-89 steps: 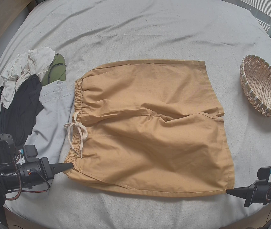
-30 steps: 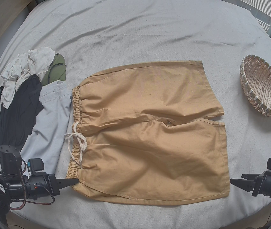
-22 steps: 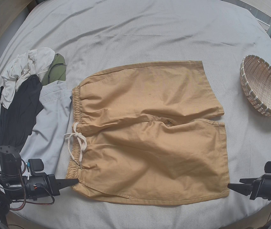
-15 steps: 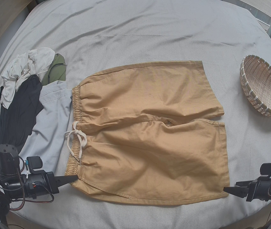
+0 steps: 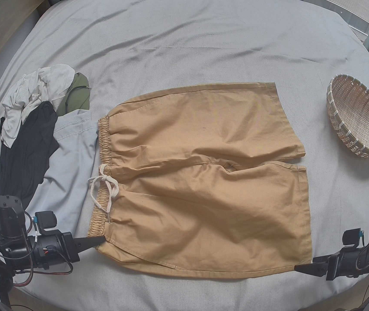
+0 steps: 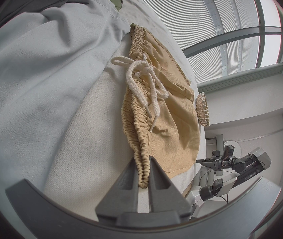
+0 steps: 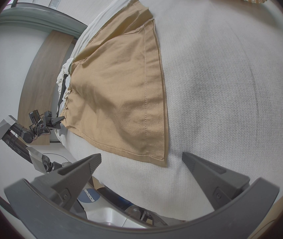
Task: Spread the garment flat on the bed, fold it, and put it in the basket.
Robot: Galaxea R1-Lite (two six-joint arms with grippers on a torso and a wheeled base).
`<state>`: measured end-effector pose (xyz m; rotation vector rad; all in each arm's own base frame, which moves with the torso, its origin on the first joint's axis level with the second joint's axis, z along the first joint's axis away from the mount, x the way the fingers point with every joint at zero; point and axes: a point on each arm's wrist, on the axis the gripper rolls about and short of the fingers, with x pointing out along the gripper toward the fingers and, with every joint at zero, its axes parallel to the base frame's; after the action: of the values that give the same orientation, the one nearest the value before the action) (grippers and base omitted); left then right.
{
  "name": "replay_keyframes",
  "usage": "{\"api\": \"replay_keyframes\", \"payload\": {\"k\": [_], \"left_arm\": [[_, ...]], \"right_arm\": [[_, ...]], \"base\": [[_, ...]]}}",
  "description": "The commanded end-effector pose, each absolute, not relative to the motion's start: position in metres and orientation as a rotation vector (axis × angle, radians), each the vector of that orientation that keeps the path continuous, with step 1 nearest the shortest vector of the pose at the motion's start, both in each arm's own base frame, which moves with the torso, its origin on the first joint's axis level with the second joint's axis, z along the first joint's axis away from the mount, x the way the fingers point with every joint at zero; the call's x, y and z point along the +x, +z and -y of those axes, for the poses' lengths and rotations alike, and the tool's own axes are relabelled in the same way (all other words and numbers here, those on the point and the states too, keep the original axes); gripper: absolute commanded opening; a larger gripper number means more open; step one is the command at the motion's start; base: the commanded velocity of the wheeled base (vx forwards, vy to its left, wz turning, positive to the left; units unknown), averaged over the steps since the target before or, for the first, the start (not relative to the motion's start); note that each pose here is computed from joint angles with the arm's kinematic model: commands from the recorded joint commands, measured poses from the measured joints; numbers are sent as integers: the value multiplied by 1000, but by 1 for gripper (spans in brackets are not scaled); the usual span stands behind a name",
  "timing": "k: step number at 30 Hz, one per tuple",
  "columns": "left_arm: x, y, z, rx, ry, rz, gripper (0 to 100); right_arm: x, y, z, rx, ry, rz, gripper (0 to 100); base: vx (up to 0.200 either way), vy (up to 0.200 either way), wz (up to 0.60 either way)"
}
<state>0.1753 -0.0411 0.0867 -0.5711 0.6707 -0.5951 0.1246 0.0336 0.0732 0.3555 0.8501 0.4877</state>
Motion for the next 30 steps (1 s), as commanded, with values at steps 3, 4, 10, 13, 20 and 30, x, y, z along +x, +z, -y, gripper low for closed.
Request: {"api": "replay_keyframes", "payload": {"k": [3,4,10,13,20,30], "left_arm": [[174,87,41,-568,-600,-667,0],[174,88,42,-569,-601,-668,0],[172,85,41,-569,-598,-678,0],[171,85,41,-570,-596,-679,0],[170,84,40,-573,-592,-687,0],[169,83,40,-573,-591,-690,0]], "right_arm": [[130,66,-36,353,465,-889,0],[131,66,-36,356,458,-891,0],[132,66,-36,360,453,-890,0],[131,66,-35,361,450,-889,0],[123,64,-33,361,442,-888,0],[128,68,-37,354,466,-875,100]], "base": [[0,0,0],[0,0,0],[0,0,0],[0,0,0],[0,0,0],[0,0,0]]}}
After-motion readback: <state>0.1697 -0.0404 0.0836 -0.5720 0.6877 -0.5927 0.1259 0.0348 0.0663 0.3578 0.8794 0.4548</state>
